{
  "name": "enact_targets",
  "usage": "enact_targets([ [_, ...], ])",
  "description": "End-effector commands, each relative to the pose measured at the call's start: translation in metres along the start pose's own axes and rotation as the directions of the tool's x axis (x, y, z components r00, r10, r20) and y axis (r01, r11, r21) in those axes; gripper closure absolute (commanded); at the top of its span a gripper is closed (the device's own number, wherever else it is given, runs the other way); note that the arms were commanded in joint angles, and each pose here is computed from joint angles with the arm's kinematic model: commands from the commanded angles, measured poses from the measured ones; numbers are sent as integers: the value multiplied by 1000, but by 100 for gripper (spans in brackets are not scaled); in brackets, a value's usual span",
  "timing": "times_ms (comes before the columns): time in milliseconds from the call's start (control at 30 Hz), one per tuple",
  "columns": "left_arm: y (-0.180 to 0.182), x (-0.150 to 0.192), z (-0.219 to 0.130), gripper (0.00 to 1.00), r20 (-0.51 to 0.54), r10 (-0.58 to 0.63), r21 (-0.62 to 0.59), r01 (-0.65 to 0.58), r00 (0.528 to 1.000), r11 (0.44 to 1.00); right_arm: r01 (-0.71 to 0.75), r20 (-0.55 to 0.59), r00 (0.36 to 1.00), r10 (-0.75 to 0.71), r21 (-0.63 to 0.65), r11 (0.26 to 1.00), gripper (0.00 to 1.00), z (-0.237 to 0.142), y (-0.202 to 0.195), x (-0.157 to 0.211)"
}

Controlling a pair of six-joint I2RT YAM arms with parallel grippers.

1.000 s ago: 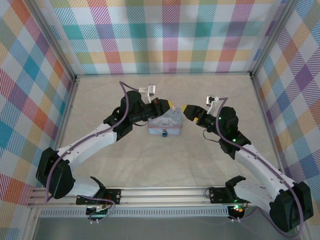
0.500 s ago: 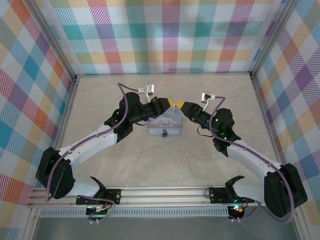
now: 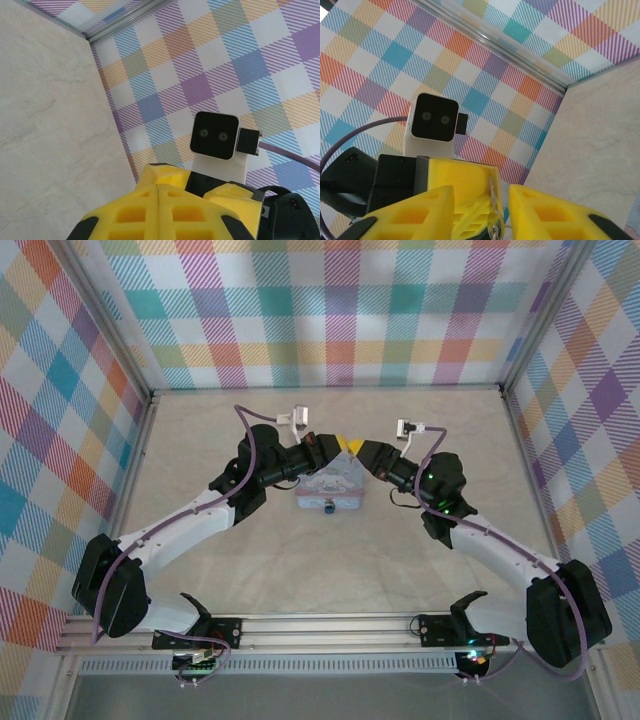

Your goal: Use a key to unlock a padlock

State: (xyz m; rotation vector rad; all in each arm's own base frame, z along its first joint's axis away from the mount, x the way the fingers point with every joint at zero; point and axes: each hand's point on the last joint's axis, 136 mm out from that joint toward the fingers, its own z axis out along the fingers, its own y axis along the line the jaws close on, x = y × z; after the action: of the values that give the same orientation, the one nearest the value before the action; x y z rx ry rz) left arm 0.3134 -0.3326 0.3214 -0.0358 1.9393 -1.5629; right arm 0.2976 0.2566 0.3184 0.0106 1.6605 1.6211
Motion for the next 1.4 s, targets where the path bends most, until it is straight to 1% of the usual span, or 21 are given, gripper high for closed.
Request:
enact_targets([
  [0, -16, 1, 2, 100, 0, 11, 51, -11, 1000, 999, 24, 0, 1000, -24, -58, 998, 67, 6, 18, -5],
  [100, -16, 1, 2, 100, 1, 12, 53, -12, 1000, 999, 18, -7, 1000, -18, -49, 999, 66, 8, 15, -4],
  [233, -16, 0, 1, 100, 7, 16, 50, -16, 1000, 999, 12, -8, 1000, -12, -47, 999, 68, 8, 13, -2],
  [367, -15, 0, 0, 100, 12, 20, 44, -21, 1000, 999, 10, -5, 1000, -10, -41, 999, 72, 7, 11, -1],
  [567, -18, -2, -1, 100, 20, 24, 49, -25, 1000, 999, -1, -14, 1000, 1, -29, 1000, 75, 7, 6, 3],
  [633, -18, -3, -2, 100, 23, 23, 47, -25, 999, 999, -5, -15, 1000, 4, -22, 1000, 71, 7, 4, 3],
  [667, -17, -3, -2, 100, 25, 22, 47, -23, 999, 999, -8, -16, 1000, 8, -15, 1000, 64, 7, 3, 4],
  [700, -19, -3, -2, 100, 28, 25, 50, -26, 999, 998, -13, -17, 1000, 13, -5, 1000, 60, 7, 1, 4],
  [733, -19, -4, -3, 100, 31, 26, 50, -28, 999, 998, -13, -18, 1000, 13, -2, 1000, 61, 7, -1, 5],
  [900, -19, -4, -3, 100, 31, 26, 50, -27, 999, 998, -12, -16, 1000, 11, -11, 1000, 71, 6, 0, 6],
  [1233, -22, -8, -5, 100, 53, 27, 53, -30, 998, 998, -28, -24, 999, 28, 24, 999, 72, 4, -9, 11],
  [1300, -22, -8, -5, 100, 51, 27, 53, -30, 998, 998, -26, -25, 999, 27, 25, 999, 75, 3, -10, 12],
  [1367, -22, -8, -5, 100, 49, 25, 58, -28, 998, 998, -27, -23, 999, 27, 30, 999, 75, 3, -11, 11],
])
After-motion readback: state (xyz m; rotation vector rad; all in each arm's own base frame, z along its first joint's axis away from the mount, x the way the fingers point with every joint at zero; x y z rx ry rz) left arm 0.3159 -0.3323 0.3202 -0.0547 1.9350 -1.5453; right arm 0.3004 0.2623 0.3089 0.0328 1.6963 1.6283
